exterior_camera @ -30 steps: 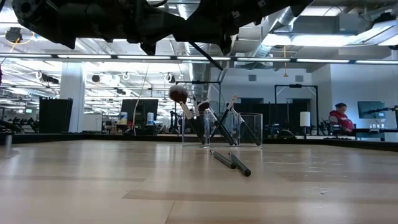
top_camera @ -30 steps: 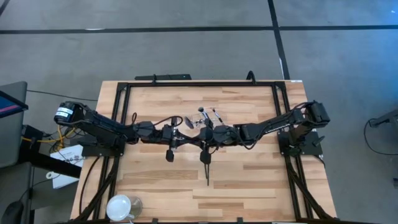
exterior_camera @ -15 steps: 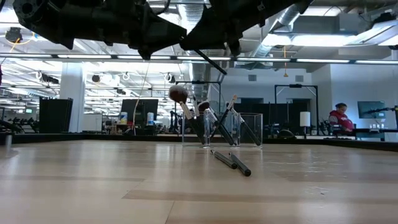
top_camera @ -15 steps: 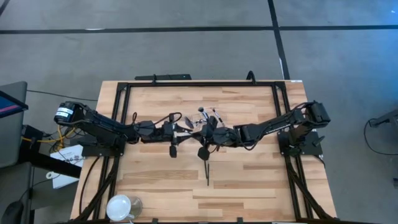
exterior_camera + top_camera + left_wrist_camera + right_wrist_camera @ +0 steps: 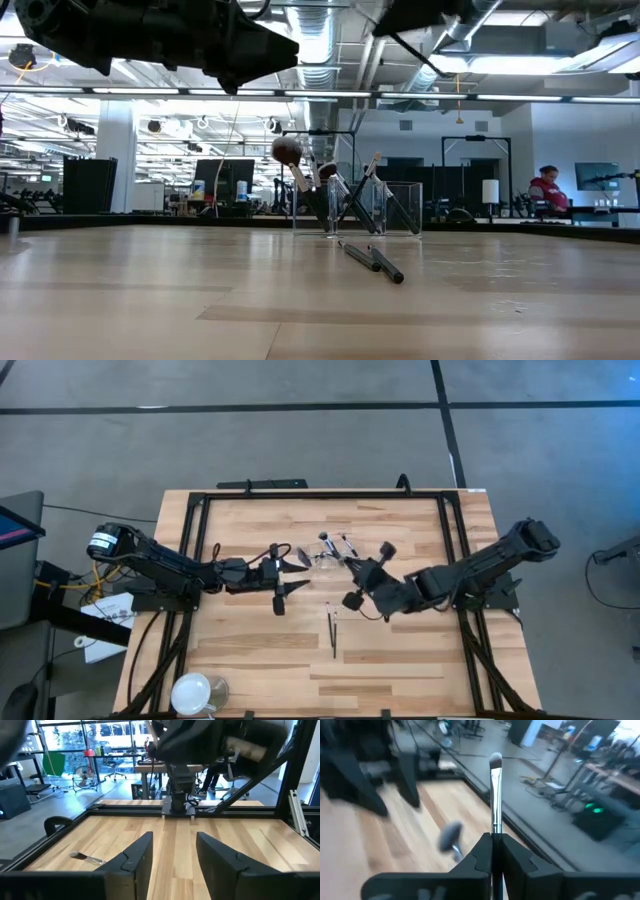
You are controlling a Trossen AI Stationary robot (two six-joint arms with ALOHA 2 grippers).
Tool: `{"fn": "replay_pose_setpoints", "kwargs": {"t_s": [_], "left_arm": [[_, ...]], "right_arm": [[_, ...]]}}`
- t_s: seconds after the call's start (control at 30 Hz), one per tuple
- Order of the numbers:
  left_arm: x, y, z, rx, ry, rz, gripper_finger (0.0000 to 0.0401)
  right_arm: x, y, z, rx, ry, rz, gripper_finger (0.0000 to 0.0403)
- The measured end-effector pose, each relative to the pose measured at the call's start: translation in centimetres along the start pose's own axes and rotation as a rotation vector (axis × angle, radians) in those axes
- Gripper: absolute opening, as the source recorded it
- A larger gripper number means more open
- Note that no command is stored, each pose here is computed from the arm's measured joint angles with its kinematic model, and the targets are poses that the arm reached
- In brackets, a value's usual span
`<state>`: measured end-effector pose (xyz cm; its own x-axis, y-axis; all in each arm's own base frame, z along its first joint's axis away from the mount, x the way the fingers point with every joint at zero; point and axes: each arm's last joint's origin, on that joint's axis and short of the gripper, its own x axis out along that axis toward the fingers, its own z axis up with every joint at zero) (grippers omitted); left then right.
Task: Put items in baskets/containers
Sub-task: Put the eyeshadow brush into the right section of the transparent organizer
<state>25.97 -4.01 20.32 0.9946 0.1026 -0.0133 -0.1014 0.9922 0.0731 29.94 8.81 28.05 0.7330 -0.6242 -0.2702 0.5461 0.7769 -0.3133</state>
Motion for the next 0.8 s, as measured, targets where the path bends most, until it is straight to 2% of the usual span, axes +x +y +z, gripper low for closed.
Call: {"fn": "replay_pose_setpoints", "kwargs": {"t_s": [0.13, 0.3, 0.37, 0.5, 0.53, 0.63, 0.7, 0.8], "left_arm": [[0.0, 0.0, 0.0, 0.0, 0.0, 0.002, 0.0149], [0.0, 0.0, 0.0, 0.0, 0.0, -0.002, 0.0149], [0.0, 0.0, 0.0, 0.0, -0.002, -0.021, 0.0149], [0.0, -0.1, 0.0, 0.0, -0.004, -0.044, 0.0149], [0.0, -0.1, 0.0, 0.0, -0.004, -0.045, 0.0149], [0.0, -0.1, 0.0, 0.0, -0.004, -0.048, 0.0149], [0.0, -0.1, 0.0, 0.0, -0.005, -0.048, 0.0149], [0.0, 0.0, 0.1, -0.002, -0.009, -0.045, 0.0149]], "right_arm": [[-0.3, -0.5, -2.6, -0.043, 0.025, -0.016, 0.0007], [0.4, -3.0, -4.9, 0.081, -0.029, -0.048, 0.0015], [0.8, -3.9, -5.9, 0.098, -0.091, 0.033, 0.0016], [1.8, -5.6, -8.8, 0.161, -0.328, 0.26, 0.001], [2.1, -6.2, -9.7, 0.173, -0.372, 0.274, 0.0009], [3.0, -7.7, -12.6, 0.237, -0.402, 0.22, 0.0011], [3.4, -8.4, -13.6, 0.299, -0.442, 0.209, 0.0011], [4.3, -8.6, -14.6, 0.287, -0.469, 0.248, 0.0008]]}}
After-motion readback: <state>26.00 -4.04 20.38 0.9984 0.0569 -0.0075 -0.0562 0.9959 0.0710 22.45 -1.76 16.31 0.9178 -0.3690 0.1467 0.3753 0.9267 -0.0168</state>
